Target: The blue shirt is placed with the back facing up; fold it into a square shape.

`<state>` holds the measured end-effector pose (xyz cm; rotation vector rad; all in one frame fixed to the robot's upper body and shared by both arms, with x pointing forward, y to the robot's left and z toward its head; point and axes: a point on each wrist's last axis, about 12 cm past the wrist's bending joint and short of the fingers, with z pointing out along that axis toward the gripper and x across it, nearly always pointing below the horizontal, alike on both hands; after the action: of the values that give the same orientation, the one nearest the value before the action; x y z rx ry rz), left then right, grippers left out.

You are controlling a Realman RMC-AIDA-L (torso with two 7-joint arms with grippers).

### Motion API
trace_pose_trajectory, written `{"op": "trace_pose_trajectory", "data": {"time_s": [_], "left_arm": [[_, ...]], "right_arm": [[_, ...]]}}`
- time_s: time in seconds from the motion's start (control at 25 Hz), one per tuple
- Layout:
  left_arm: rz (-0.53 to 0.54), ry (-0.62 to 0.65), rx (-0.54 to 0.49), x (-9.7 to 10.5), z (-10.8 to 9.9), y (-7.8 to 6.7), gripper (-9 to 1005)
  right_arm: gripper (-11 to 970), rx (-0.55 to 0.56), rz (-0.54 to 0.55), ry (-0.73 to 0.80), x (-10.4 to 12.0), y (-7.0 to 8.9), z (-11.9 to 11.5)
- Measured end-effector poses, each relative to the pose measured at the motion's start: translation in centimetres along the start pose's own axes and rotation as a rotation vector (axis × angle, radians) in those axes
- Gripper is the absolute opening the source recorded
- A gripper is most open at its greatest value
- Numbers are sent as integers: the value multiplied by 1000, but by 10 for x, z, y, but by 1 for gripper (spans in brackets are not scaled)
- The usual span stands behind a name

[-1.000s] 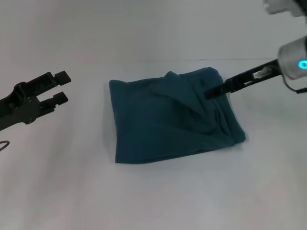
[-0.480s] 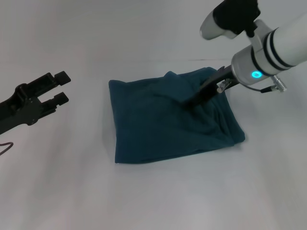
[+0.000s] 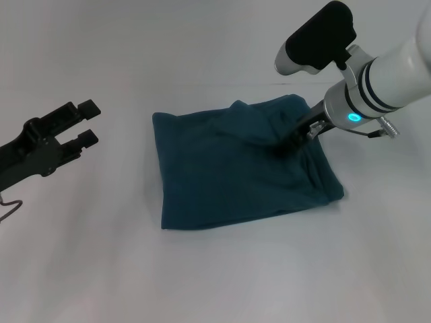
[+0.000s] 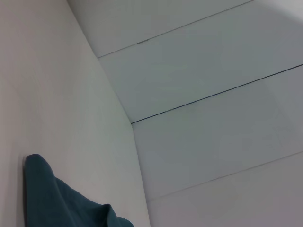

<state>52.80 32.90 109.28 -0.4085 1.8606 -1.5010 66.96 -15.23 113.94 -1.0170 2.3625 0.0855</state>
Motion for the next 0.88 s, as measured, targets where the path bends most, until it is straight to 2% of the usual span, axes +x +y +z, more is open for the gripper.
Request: {"op": "trace_pose_trajectory", "data": {"time_s": [0.16, 0.36, 0.52, 0.72, 0.88], "left_arm": [[-3, 1, 3, 2, 2, 0, 797], [-6, -2, 7, 2, 2, 0, 798], [-8, -8, 14, 2, 2, -1, 798], [-9, -9, 15, 2, 3, 0, 797], [-8, -9, 15, 2, 3, 0, 798]], "right_arm": [[947, 77, 57, -37, -2, -9, 1], [946, 170, 167, -104, -2, -29, -3], [946, 184, 243, -122, 5, -43, -8], [946, 174, 286, -116, 12, -49, -10], [947, 153, 292, -106, 13, -46, -9]]}}
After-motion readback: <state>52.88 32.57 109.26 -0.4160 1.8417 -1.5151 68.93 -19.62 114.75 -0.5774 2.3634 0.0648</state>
